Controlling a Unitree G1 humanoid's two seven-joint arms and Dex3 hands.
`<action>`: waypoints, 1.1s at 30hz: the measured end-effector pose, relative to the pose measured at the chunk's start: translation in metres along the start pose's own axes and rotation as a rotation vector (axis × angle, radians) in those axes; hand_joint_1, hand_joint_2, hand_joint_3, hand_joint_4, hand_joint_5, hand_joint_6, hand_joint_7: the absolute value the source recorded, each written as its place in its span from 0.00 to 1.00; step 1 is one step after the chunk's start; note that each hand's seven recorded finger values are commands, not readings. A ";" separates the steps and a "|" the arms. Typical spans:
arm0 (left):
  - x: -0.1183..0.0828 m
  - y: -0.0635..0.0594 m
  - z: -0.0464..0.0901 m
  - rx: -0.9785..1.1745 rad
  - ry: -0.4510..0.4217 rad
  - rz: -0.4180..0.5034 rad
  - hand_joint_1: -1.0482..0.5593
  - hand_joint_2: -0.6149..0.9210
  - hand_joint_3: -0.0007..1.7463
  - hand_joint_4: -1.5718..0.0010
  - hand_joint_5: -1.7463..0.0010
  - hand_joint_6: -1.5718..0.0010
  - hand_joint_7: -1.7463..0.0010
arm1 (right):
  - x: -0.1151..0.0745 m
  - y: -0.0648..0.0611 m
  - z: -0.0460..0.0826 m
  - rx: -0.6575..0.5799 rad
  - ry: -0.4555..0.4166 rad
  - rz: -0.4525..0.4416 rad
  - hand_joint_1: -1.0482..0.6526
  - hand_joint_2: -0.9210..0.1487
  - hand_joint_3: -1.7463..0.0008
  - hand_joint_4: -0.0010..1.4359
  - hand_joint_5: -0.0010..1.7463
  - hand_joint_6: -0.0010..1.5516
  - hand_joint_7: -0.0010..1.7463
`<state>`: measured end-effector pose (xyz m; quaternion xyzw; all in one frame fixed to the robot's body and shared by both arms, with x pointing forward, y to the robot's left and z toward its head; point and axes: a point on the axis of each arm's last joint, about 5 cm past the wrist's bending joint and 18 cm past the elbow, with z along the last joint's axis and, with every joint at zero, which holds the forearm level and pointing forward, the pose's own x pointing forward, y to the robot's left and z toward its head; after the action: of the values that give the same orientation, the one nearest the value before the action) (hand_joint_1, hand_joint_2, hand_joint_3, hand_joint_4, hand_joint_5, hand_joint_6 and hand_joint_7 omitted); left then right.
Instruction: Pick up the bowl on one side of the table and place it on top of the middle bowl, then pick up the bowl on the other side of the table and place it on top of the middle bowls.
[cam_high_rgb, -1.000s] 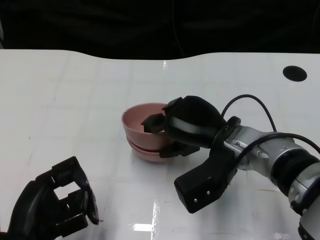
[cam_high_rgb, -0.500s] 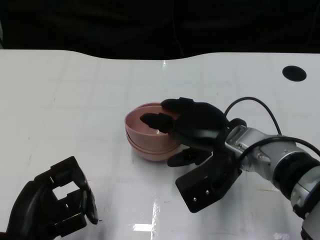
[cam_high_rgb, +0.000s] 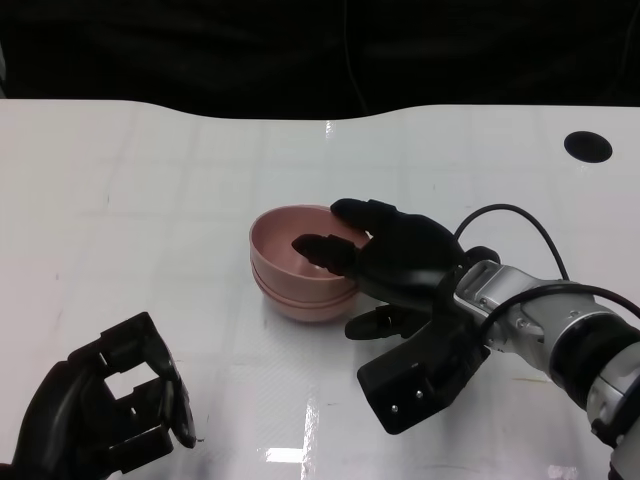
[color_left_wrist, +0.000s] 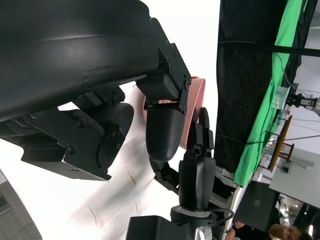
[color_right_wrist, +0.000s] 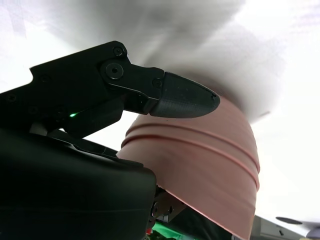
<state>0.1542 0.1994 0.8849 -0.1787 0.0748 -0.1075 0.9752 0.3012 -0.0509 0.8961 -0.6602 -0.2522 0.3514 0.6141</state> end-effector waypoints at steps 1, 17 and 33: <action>0.000 0.000 0.000 0.000 0.000 0.000 0.82 0.92 0.77 0.41 0.00 0.54 0.00 | 0.000 0.000 0.000 -0.002 -0.001 -0.001 0.00 0.00 0.52 0.00 0.00 0.00 0.00; 0.001 -0.001 0.000 0.005 -0.003 -0.004 0.82 0.92 0.77 0.42 0.00 0.53 0.00 | -0.029 -0.019 -0.024 0.111 -0.041 -0.320 0.19 0.00 0.76 0.07 0.02 0.13 0.03; 0.000 0.000 0.001 0.006 -0.003 0.003 0.82 0.91 0.77 0.41 0.00 0.53 0.00 | -0.093 0.014 -0.036 0.535 0.125 -0.655 0.28 0.00 0.87 0.27 0.07 0.28 0.04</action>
<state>0.1541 0.2000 0.8858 -0.1757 0.0734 -0.1059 0.9760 0.2698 -0.1467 0.8970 -0.3828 -0.3107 0.1502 0.8570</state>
